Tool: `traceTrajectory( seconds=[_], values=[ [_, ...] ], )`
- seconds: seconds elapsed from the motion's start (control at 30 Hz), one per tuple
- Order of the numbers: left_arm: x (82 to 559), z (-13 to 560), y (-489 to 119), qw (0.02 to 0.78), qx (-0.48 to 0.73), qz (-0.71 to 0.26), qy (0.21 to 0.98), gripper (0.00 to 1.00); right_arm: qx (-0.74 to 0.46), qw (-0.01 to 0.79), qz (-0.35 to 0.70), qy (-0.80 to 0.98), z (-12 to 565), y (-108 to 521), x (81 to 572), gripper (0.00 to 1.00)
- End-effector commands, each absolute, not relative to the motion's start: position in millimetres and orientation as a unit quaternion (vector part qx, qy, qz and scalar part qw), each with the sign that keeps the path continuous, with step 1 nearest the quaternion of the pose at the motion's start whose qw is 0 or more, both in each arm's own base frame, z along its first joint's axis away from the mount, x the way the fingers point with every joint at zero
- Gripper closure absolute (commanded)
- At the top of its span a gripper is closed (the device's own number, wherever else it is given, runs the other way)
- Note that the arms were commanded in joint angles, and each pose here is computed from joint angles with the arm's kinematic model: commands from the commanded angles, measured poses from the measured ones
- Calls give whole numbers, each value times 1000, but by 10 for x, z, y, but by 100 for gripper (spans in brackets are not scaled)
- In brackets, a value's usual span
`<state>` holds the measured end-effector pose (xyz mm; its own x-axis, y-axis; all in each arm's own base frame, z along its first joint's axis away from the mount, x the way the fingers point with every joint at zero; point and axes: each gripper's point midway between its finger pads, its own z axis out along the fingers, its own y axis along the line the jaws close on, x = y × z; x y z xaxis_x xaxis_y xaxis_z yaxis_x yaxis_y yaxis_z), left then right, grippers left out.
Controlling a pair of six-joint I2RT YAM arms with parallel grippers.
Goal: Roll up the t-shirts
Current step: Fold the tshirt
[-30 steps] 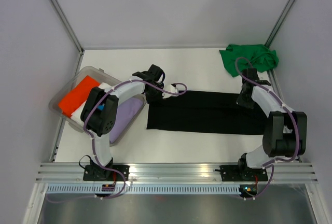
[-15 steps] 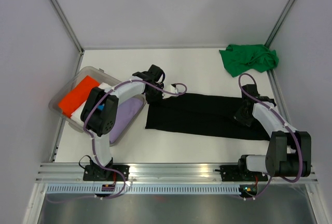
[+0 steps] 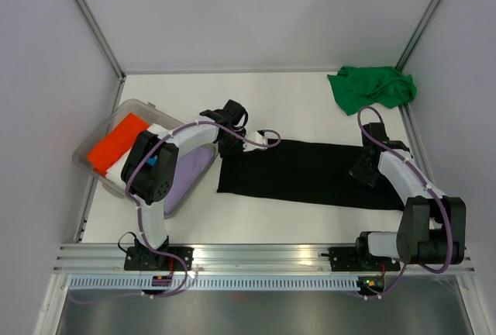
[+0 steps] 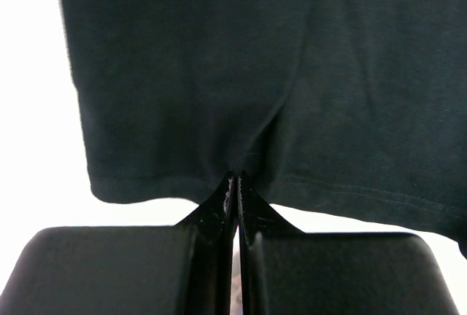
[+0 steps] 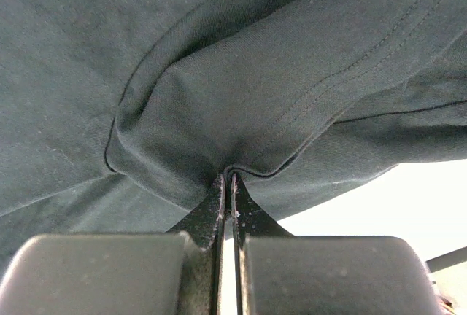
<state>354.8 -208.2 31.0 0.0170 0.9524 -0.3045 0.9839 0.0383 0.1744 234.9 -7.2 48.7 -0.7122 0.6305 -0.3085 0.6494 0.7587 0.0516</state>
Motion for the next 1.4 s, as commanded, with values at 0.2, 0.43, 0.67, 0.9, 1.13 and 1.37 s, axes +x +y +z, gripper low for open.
traceTrajectory(
  seconds=[0.2,0.43,0.67,0.9,1.13,1.37],
  values=[
    [3480,325,-1998,150,727,-33,670,53,311,124,19,942,433,136,2305,91],
    [3606,582,-2236,189,704,-53,683,45,260,125,107,951,563,449,2413,70],
    [3549,677,-2390,199,696,-71,686,44,216,77,93,969,671,429,2192,59],
    [3425,1004,-2692,238,696,-108,669,43,201,145,111,962,1407,337,2630,46],
    [3184,1285,-3383,281,714,-166,619,42,352,163,50,920,1259,-530,2558,55],
    [2862,1512,-4287,374,729,-249,517,39,512,229,0,828,957,-1354,2536,54]
  ],
)
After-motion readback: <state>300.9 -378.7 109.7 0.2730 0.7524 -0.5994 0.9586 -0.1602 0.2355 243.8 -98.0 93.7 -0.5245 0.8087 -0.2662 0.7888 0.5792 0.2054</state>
